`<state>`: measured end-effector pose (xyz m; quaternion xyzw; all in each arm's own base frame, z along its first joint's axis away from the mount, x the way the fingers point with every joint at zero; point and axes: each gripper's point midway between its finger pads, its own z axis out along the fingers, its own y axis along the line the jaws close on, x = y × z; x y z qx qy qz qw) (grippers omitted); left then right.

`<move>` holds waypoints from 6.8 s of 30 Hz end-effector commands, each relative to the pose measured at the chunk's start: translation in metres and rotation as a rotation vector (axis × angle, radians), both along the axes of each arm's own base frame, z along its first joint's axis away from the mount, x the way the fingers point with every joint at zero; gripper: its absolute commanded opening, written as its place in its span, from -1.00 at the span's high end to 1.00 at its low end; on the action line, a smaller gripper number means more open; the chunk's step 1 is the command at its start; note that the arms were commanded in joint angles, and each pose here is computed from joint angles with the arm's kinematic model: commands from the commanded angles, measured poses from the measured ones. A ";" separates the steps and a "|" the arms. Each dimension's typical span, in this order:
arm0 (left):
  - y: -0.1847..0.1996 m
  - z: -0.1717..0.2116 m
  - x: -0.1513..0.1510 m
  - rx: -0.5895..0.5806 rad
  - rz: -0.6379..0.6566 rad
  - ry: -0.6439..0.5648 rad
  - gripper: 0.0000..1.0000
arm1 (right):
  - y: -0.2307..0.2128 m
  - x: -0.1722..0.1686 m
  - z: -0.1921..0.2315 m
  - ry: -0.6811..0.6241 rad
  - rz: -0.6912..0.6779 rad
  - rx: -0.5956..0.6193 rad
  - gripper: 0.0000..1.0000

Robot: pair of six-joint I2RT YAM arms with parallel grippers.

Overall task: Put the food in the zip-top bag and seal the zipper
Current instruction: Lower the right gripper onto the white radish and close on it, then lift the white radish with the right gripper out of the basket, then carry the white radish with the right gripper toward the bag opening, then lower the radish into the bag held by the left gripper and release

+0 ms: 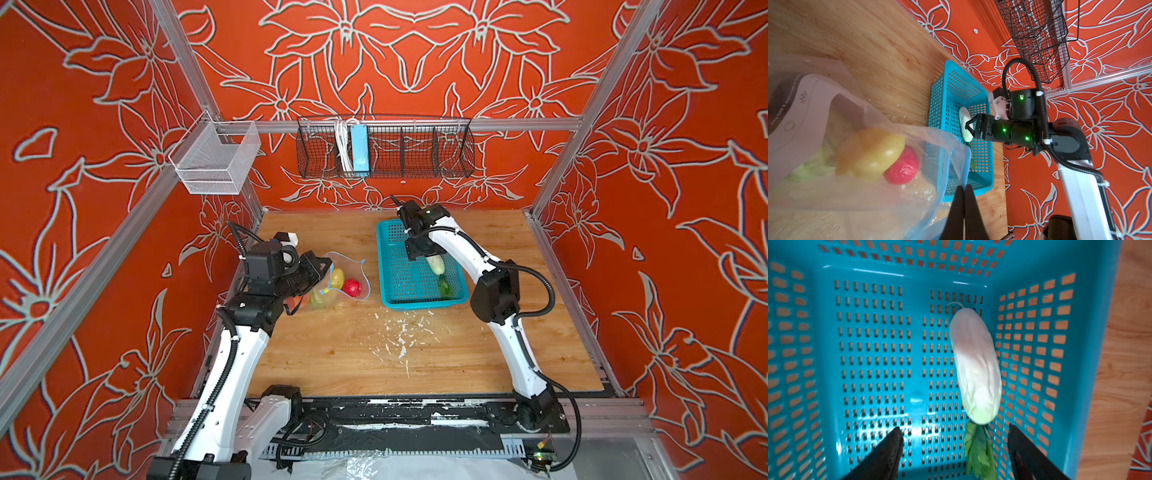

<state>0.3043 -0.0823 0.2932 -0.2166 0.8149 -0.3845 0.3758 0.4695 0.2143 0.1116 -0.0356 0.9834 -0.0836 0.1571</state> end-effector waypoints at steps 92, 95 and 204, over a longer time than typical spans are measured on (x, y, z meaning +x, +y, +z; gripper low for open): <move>-0.003 -0.005 0.004 -0.022 -0.004 0.012 1.00 | 0.058 -0.017 0.158 -0.574 -0.049 0.867 0.66; -0.003 -0.005 0.004 -0.018 -0.002 0.012 1.00 | 0.066 -0.023 0.168 -0.600 -0.027 0.905 0.66; -0.011 0.067 0.036 -0.016 -0.056 -0.083 1.00 | 0.267 -0.130 0.092 -0.623 0.527 0.535 0.75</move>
